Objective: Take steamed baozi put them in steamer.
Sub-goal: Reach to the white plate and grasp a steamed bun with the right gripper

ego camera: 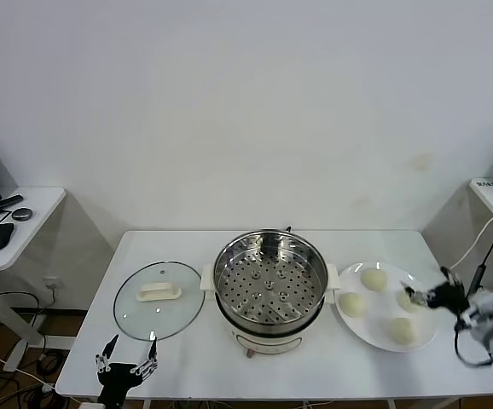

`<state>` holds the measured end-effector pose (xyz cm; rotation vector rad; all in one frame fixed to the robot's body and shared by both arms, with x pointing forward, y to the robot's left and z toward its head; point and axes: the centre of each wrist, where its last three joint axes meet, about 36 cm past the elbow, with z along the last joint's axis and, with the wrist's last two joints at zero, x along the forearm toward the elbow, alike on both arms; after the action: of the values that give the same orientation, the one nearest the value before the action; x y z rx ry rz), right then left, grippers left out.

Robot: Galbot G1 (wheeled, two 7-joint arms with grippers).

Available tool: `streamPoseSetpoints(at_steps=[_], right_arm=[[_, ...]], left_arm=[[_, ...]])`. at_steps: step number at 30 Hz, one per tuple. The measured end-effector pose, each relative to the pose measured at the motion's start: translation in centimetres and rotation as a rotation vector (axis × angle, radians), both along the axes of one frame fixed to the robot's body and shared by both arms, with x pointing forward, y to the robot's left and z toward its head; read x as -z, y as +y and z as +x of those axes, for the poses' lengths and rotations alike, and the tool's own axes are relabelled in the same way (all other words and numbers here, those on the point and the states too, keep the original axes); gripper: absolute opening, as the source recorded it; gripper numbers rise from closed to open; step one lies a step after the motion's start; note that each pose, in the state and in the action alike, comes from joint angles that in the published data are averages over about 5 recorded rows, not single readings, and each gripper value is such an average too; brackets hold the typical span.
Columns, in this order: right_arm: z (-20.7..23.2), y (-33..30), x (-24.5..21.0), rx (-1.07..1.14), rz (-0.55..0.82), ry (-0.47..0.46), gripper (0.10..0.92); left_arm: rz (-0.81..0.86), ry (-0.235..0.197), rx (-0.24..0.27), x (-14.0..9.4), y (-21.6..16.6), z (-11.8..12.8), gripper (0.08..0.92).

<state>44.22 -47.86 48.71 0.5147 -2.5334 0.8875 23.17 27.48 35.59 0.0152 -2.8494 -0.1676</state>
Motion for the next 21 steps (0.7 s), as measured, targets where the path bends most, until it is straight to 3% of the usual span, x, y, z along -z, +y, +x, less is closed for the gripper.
streamPoseSetpoints(at_steps=[10, 21], right_arm=[[11.3, 1.8, -4.0, -0.395, -0.352, 0.209, 0.823], [18.1, 2.6, -1.8, -0.574, -0.580, 0.462, 0.823]], left_arm=[[-0.036, -0.020, -0.030, -1.0, -1.2, -0.6, 0.823], [-0.031, -0.016, -0.051, -1.0, -0.7, -0.7, 0.823]])
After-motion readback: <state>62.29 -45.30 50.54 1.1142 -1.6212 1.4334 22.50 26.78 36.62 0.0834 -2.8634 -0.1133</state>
